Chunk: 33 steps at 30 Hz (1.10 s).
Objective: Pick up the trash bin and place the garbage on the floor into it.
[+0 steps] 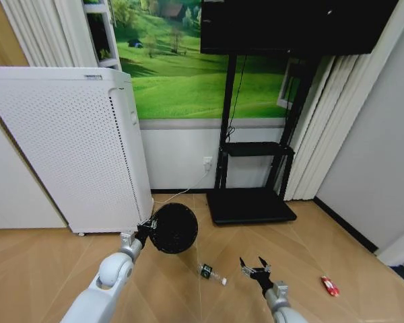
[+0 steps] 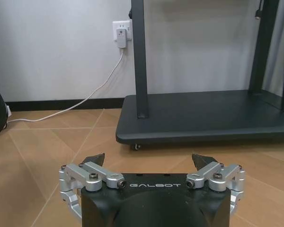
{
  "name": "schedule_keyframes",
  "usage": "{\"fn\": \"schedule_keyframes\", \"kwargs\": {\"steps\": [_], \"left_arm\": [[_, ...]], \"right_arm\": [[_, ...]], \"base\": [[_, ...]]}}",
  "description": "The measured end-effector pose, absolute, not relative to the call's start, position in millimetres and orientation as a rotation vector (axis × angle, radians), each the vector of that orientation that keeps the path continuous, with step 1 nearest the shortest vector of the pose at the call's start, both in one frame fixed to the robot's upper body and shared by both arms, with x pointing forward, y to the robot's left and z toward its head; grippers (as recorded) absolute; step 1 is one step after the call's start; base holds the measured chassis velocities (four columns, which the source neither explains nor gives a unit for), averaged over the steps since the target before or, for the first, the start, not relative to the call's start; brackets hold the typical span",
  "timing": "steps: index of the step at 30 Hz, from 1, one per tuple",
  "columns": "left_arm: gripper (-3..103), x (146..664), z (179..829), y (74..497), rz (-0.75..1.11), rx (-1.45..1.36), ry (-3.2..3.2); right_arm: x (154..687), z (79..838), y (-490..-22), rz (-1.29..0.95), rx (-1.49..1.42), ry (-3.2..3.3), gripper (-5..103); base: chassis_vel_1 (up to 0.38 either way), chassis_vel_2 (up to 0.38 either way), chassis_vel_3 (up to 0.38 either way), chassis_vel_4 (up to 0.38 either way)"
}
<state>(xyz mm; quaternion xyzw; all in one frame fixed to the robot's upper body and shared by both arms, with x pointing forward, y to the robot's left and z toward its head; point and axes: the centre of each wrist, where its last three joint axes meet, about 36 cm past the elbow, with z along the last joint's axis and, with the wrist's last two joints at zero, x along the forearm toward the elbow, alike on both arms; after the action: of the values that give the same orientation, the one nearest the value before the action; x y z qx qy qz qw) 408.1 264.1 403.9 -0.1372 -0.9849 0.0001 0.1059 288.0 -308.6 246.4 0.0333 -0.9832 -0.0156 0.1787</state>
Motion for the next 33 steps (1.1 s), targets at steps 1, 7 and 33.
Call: {"fn": "schedule_keyframes", "kwargs": {"steps": [1,7,33], "left_arm": [[7,408.4,403.9,264.4,-0.002,-0.402,-2.902],[7,424.7,402.9,258.4,-0.015,-0.453,-2.898],[7,494.5,431.2,179.9,-0.055,-0.727,-2.892]], "right_arm": [[287.5,244.9,-307.4,-0.046,0.095,-2.782,100],[286.1,237.4,-297.4,-0.024,0.157,-2.752,100],[298.0,199.8,-309.4,0.269,1.039,-2.410,100]], "base": [[-0.267,0.264,0.256,-0.254],[-0.103,0.117,0.132,-0.088],[0.015,-0.011,-0.021,0.010]]}}
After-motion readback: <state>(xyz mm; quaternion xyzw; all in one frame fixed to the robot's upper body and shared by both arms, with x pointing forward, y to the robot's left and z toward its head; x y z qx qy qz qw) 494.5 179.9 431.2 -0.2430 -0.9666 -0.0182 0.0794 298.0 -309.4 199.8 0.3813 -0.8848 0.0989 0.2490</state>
